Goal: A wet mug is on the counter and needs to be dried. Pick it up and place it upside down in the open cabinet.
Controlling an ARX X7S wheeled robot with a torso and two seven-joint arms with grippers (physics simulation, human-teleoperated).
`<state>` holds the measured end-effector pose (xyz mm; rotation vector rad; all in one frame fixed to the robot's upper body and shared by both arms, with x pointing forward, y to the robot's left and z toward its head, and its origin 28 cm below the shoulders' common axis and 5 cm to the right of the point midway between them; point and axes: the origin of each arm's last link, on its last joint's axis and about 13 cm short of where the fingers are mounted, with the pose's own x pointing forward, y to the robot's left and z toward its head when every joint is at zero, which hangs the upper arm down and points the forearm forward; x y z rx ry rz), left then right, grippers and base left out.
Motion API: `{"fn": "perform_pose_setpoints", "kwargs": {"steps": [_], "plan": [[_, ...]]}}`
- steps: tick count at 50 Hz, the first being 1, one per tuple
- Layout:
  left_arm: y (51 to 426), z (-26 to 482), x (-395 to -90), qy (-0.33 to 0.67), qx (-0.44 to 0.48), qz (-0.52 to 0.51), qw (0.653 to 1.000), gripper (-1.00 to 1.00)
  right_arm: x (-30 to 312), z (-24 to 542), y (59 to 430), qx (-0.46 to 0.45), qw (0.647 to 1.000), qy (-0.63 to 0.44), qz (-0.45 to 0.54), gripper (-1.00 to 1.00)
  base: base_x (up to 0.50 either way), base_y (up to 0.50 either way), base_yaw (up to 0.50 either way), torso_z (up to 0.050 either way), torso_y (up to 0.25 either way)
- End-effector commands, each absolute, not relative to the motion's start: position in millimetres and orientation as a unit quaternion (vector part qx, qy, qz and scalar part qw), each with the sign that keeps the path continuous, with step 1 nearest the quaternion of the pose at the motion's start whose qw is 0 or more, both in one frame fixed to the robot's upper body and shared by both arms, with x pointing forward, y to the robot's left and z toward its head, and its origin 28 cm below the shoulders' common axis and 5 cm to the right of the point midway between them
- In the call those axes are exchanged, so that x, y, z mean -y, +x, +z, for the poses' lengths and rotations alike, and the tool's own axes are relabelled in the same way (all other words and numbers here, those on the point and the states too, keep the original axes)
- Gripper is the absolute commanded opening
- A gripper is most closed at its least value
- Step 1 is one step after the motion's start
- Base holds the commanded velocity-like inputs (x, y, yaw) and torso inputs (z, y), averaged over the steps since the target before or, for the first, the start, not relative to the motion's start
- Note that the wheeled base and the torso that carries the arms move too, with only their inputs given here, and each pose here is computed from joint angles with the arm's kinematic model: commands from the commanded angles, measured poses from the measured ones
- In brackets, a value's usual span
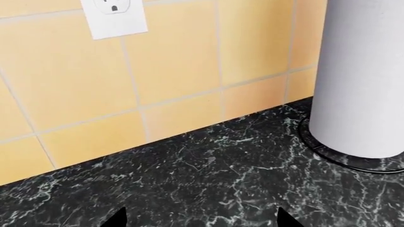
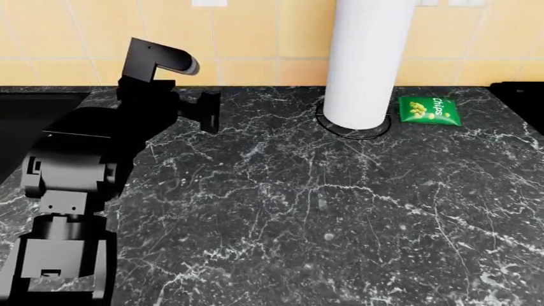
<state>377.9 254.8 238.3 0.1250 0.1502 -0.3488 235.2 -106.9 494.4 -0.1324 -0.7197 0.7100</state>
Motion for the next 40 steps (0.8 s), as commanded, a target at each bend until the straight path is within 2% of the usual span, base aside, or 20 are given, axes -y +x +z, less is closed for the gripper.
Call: {"fn": "perform_pose_setpoints", "kwargs": {"steps": [1,16,40], "plan": [[378.8,237.4,-256.3,0.063,-0.075,-0.172,0.980,1.00,106.3,502.9,240.5,0.380,0.861,-0.078,0.328,-1.00,0.00,0.00,0.00,0.000,0.000],[381.6,236.6,-258.5,0.062,-0.076,-0.168,0.981,1.00,108.6,506.1,266.9,0.382,0.865,-0.080,0.316,-1.00,0.00,0.00,0.00,0.001,0.000],[386.2,231.8,-260.3,0.061,-0.082,-0.163,0.981,1.00,140.7,508.4,324.5,0.363,0.906,-0.077,0.205,-1.00,0.00,0.00,0.00,0.000,0.000]]}}
